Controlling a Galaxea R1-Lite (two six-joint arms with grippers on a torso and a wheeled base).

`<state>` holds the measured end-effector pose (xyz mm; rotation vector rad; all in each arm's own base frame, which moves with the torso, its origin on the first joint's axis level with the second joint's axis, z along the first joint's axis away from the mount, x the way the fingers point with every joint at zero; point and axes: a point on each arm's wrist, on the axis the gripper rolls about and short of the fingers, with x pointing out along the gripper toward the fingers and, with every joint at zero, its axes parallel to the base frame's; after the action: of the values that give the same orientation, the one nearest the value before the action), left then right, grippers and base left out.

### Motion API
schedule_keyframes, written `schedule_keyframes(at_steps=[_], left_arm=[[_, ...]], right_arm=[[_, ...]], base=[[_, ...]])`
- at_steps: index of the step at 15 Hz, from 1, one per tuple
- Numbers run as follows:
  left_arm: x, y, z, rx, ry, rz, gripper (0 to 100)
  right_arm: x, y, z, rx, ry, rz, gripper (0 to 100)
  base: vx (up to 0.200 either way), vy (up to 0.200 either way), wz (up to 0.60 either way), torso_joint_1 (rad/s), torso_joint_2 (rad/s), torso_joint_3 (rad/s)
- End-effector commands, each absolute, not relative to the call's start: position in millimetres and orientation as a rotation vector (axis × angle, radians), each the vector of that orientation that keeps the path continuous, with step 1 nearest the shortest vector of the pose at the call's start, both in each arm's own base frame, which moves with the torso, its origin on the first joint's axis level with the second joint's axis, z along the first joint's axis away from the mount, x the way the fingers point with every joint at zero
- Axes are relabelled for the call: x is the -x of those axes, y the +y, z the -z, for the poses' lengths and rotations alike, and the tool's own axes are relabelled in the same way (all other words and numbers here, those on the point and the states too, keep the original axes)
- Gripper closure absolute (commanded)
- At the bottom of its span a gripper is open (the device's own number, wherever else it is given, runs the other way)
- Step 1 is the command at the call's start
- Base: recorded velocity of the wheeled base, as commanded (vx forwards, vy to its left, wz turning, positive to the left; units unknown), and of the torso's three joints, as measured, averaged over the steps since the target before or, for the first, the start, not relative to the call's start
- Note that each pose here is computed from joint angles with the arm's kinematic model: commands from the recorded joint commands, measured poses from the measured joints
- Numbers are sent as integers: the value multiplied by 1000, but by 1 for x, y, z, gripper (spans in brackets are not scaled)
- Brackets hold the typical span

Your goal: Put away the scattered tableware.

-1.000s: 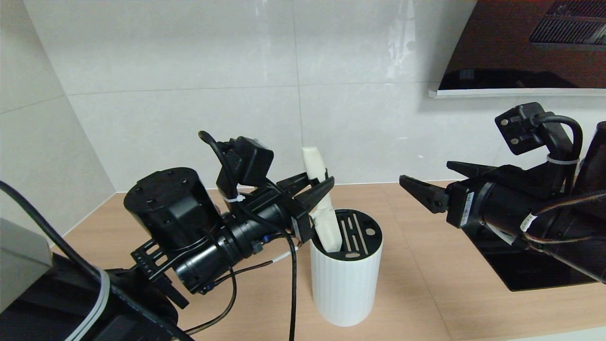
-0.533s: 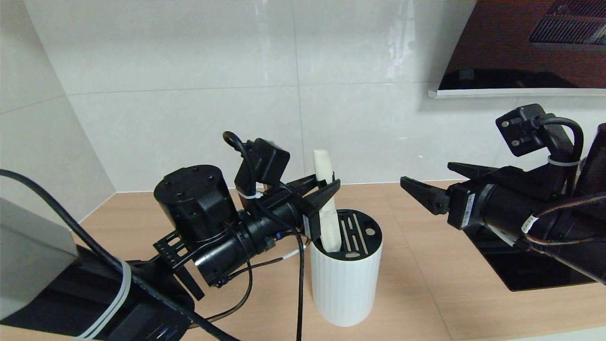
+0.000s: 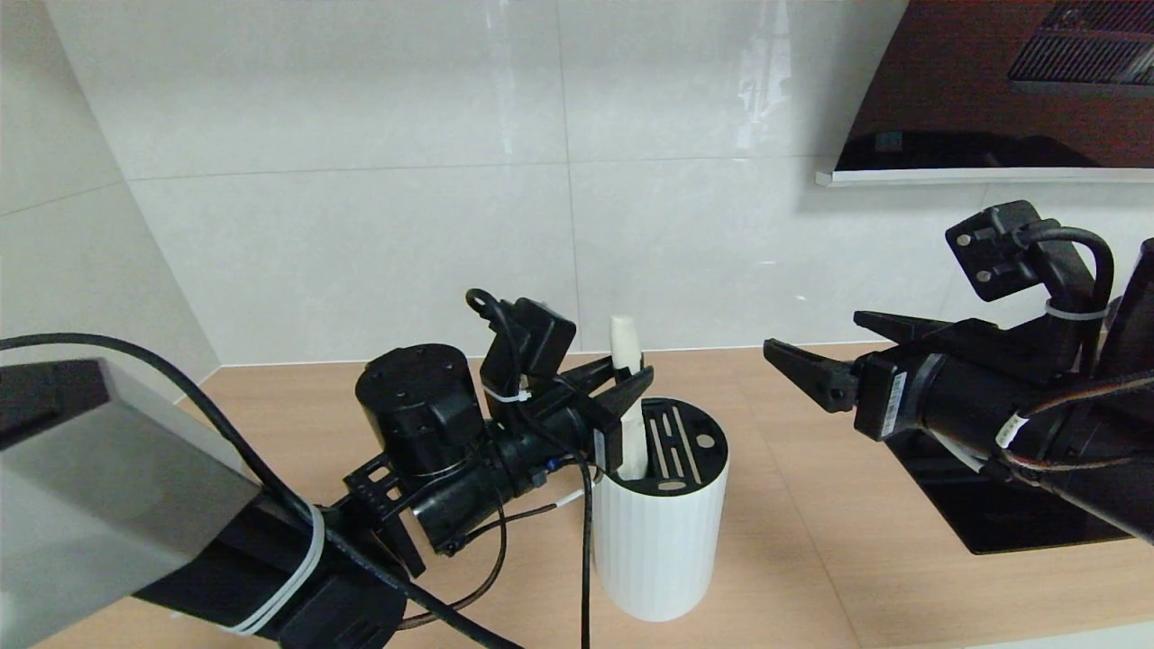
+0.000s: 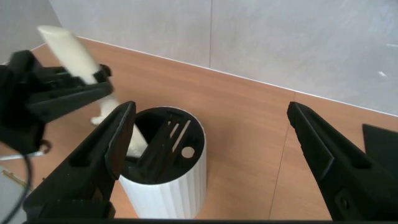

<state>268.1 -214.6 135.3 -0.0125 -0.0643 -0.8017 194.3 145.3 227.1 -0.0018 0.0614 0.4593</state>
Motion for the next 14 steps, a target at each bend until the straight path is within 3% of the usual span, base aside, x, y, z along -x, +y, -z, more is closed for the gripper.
schedule_keyframes(at_steps=[1, 8, 14], left_arm=[[-271, -218, -121, 2, -25, 804, 100], [-270, -226, -99, -27, 38, 822, 100], [-272, -227, -102, -16, 5, 784, 100]], right_arm=[[-194, 145, -226, 2, 63, -459, 0], [-194, 147, -224, 6, 70, -467, 0], [-194, 147, -224, 6, 70, -467, 0]], base=[[0, 0, 0, 0, 0, 0], [0, 0, 0, 0, 0, 0], [0, 0, 0, 0, 0, 0]])
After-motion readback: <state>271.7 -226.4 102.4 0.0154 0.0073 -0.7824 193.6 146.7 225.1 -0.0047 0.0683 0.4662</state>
